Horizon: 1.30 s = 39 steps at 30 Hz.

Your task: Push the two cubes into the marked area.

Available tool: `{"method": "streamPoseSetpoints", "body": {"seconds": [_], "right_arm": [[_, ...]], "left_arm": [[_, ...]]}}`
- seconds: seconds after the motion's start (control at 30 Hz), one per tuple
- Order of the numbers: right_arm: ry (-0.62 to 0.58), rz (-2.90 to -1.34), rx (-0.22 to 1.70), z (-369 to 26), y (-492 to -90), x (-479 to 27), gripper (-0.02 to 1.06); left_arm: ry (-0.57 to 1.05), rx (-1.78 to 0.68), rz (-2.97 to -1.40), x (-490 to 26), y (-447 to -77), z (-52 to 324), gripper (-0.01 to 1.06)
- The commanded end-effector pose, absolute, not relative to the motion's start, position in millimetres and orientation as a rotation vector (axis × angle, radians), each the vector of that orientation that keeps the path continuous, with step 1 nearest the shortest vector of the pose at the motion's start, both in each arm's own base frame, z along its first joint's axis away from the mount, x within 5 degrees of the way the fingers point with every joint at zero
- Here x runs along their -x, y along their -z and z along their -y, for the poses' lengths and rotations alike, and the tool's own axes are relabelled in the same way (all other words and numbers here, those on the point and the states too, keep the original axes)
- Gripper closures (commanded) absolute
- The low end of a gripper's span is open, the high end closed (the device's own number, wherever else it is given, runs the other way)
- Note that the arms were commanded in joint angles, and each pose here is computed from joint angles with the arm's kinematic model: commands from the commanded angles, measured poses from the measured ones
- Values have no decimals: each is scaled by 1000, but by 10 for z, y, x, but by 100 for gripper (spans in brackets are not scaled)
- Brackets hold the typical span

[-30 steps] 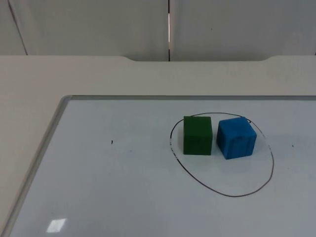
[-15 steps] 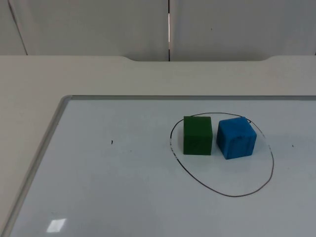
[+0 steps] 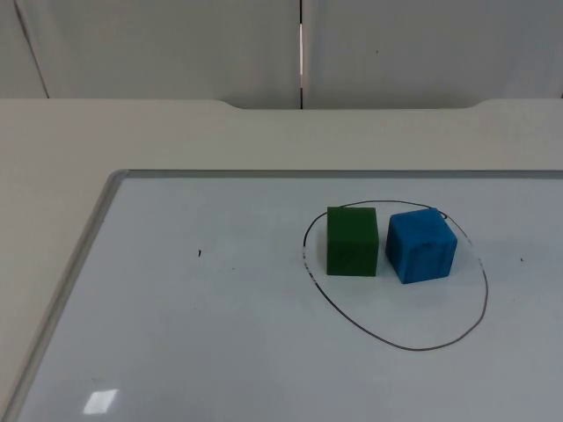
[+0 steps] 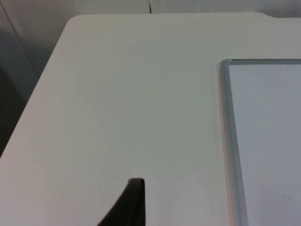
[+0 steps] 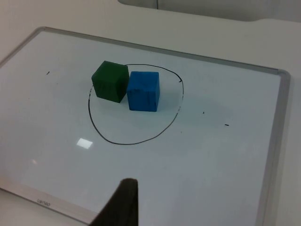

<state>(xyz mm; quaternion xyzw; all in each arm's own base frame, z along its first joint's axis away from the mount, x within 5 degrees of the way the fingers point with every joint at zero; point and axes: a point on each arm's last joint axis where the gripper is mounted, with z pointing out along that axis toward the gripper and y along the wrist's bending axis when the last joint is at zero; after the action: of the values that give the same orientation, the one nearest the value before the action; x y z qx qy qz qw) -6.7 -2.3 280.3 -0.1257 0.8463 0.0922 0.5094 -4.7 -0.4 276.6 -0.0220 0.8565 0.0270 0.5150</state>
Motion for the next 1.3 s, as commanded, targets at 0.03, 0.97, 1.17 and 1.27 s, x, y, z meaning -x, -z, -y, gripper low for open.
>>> {"method": "streamPoseSetpoints", "body": {"seconds": [0.03,0.97,1.17,1.27], "right_arm": [[-220,-2030,306,24,-2803,71,-1],[-226,-2031,303,18,-2802,73,-1],[-226,-2031,303,18,-2802,73,-1],[-215,-2033,284,16,-2802,73,-1]], "left_arm": [[-73,62,-2062,50,-2750,-2,0],[-73,62,-2062,50,-2750,-2,0],[-73,62,-2062,50,-2750,-2,0],[-73,62,-2062,50,-2750,-2,0]]}}
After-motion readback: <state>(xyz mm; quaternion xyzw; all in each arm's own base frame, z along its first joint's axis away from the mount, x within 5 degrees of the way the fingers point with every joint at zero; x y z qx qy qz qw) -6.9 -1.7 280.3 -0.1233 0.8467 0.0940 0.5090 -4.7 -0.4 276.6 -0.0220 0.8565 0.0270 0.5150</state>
